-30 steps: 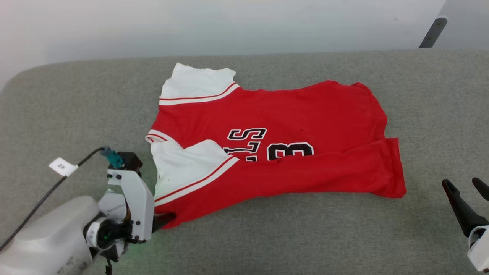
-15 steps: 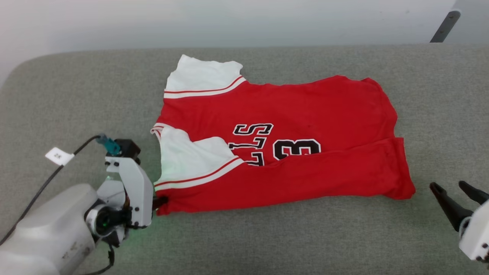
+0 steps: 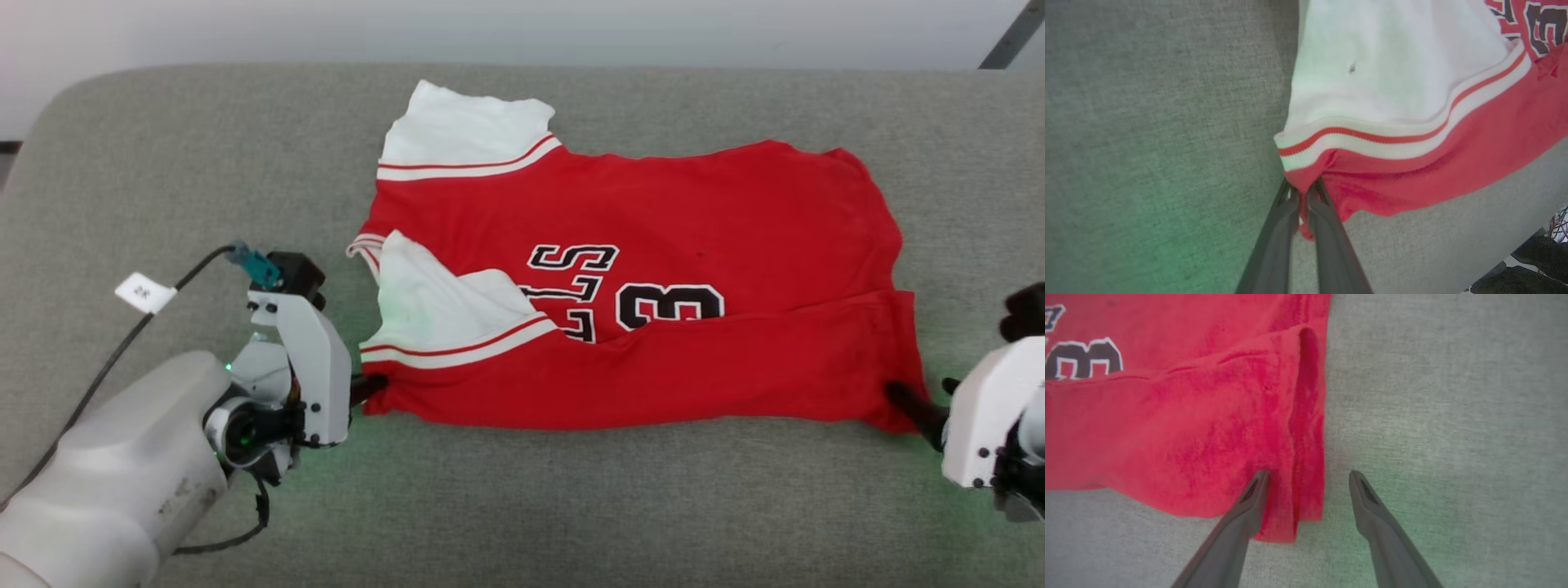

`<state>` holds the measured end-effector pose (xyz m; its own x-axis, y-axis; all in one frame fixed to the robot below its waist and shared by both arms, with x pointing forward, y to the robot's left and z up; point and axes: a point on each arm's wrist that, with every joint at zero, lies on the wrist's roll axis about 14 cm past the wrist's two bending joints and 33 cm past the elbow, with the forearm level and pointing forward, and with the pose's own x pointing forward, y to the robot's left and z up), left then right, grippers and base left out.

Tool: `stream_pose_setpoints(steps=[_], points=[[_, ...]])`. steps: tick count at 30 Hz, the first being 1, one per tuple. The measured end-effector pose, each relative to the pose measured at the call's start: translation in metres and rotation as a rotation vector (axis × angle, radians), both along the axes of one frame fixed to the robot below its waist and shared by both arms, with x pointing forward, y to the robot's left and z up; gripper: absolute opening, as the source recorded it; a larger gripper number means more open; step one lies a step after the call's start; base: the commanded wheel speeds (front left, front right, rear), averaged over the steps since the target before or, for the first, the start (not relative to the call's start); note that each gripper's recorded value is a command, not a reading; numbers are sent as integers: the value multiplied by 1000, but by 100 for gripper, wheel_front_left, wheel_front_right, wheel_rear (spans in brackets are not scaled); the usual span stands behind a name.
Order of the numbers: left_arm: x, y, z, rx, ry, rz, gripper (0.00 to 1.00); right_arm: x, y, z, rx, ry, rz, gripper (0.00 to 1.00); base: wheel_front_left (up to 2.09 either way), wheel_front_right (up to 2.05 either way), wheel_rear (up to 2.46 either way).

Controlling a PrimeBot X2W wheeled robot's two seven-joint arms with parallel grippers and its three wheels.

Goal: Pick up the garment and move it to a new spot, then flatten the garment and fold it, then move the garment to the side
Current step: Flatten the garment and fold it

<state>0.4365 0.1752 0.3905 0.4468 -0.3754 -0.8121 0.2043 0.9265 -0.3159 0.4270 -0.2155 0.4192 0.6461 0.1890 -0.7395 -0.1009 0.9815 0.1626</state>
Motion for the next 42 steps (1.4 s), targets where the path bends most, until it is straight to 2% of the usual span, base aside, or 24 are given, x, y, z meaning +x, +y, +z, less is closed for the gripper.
stream_pose_setpoints(steps=[5, 6, 7, 14, 25, 42], points=[[2, 2, -2, -12, 1, 11, 0, 3, 13, -23, -6, 96, 49, 100, 0, 0, 0], [3, 2, -3, -13, 1, 15, 0, 3, 13, -28, -14, 120, 58, 43, 0, 0, 0], [3, 2, -3, -15, 1, 18, 0, 3, 13, -30, -24, 139, 68, 0, 0, 0, 0], [4, 4, -3, -23, 3, 29, 0, 11, 11, -33, -25, 153, 80, 0, 0, 0, 0], [1, 20, 13, 6, 23, 65, 0, 8, 3, -19, -28, 127, 90, 0, 0, 0, 0], [-48, 10, 23, 54, 134, 31, 0, -40, 3, -7, -48, 206, 189, 0, 0, 0, 0]])
